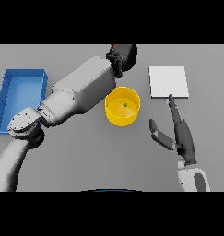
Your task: Pick up the red beaker and tilt it to pour out 1 green nut into yellow bowl. Pick up the yellow bowl and place it on the metallic measuring scale.
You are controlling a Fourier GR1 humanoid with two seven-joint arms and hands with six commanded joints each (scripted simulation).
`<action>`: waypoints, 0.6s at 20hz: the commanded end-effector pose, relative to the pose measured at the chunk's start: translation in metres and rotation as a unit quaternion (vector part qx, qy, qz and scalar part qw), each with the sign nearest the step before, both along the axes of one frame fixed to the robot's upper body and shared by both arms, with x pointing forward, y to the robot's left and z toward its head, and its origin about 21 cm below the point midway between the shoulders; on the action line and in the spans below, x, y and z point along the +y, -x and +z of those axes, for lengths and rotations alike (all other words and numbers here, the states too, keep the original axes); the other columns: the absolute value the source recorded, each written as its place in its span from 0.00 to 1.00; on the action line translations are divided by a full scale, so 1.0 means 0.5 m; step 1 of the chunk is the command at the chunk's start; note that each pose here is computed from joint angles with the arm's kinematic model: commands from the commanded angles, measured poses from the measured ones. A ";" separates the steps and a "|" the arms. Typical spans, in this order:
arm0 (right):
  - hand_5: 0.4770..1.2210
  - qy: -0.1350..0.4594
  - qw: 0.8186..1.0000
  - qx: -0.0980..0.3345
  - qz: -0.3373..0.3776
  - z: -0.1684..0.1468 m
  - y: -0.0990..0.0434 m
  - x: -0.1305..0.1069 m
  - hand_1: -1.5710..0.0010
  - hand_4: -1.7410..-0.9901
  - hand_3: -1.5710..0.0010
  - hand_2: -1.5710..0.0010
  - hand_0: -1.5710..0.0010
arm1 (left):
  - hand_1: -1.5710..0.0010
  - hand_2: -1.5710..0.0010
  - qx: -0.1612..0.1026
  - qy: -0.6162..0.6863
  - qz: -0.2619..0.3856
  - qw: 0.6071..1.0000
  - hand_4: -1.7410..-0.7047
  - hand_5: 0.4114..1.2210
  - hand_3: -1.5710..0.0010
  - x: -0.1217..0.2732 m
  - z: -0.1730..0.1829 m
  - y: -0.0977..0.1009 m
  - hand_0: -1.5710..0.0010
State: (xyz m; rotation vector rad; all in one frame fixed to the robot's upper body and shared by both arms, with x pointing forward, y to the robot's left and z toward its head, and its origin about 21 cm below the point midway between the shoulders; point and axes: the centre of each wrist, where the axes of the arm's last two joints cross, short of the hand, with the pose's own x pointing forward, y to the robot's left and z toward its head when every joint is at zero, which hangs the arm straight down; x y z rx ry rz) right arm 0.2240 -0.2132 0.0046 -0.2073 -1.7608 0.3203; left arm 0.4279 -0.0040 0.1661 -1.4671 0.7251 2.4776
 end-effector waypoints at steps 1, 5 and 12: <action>0.28 0.007 1.000 -0.002 -0.002 0.004 -0.004 0.000 1.00 0.95 1.00 1.00 1.00 | 0.00 0.00 -0.003 0.018 0.007 1.000 0.01 1.00 0.00 0.012 0.029 -0.013 0.00; 0.27 0.007 1.000 -0.001 -0.008 0.007 -0.008 -0.008 1.00 0.96 1.00 1.00 1.00 | 0.00 0.00 -0.009 0.124 0.054 0.991 0.01 1.00 0.28 0.064 0.138 -0.057 0.00; 0.26 -0.007 1.000 -0.006 0.000 0.004 -0.013 0.001 1.00 0.98 1.00 1.00 1.00 | 0.00 0.00 0.010 0.406 0.229 0.885 0.00 1.00 0.08 0.242 0.252 -0.118 0.00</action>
